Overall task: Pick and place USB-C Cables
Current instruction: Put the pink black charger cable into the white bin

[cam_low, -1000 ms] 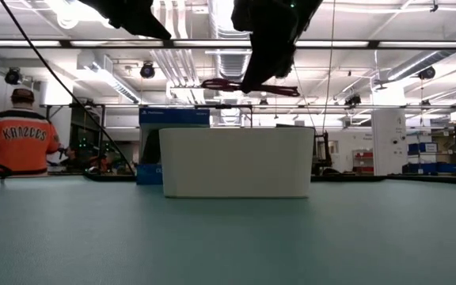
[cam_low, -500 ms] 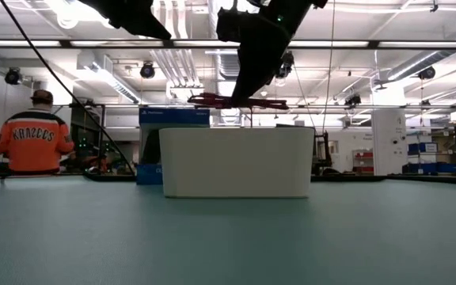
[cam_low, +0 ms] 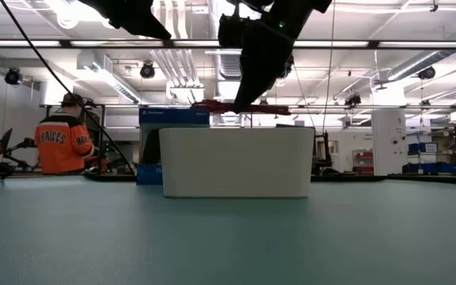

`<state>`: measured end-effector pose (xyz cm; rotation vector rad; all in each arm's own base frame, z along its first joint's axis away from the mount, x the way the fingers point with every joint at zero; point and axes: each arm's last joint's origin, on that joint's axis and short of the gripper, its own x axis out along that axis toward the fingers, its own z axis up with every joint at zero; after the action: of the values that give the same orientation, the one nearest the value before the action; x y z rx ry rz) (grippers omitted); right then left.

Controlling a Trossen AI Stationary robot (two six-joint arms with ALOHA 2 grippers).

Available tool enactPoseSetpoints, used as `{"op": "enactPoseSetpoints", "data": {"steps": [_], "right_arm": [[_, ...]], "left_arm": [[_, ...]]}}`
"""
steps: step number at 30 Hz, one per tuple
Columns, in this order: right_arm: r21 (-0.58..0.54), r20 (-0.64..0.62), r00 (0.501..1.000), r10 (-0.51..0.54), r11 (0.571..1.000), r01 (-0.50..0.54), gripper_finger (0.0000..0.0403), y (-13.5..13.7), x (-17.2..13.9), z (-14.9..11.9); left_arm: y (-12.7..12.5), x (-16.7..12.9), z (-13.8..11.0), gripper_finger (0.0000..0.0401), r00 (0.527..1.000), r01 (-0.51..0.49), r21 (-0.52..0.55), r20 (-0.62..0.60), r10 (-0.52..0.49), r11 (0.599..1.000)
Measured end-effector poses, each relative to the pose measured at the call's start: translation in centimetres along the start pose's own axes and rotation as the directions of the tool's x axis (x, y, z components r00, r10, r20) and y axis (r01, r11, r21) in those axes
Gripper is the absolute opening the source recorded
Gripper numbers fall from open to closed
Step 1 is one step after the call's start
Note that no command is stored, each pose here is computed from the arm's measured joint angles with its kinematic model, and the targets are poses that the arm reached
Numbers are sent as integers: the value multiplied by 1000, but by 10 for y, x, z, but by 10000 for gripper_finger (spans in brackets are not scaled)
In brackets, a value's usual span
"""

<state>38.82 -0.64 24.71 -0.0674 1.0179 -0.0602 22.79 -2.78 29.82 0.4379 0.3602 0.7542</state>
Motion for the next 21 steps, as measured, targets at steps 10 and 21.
{"op": "enactPoseSetpoints", "data": {"steps": [10,21], "right_arm": [[-5,18,1000,-3,1000,3,27,1,10,0],[-31,-65,998,0,1000,-2,27,3,40,-8]], "left_arm": [[0,0,0,52,1000,0,0,0,0,1000],[0,0,0,52,1000,0,0,0,0,1000]]}}
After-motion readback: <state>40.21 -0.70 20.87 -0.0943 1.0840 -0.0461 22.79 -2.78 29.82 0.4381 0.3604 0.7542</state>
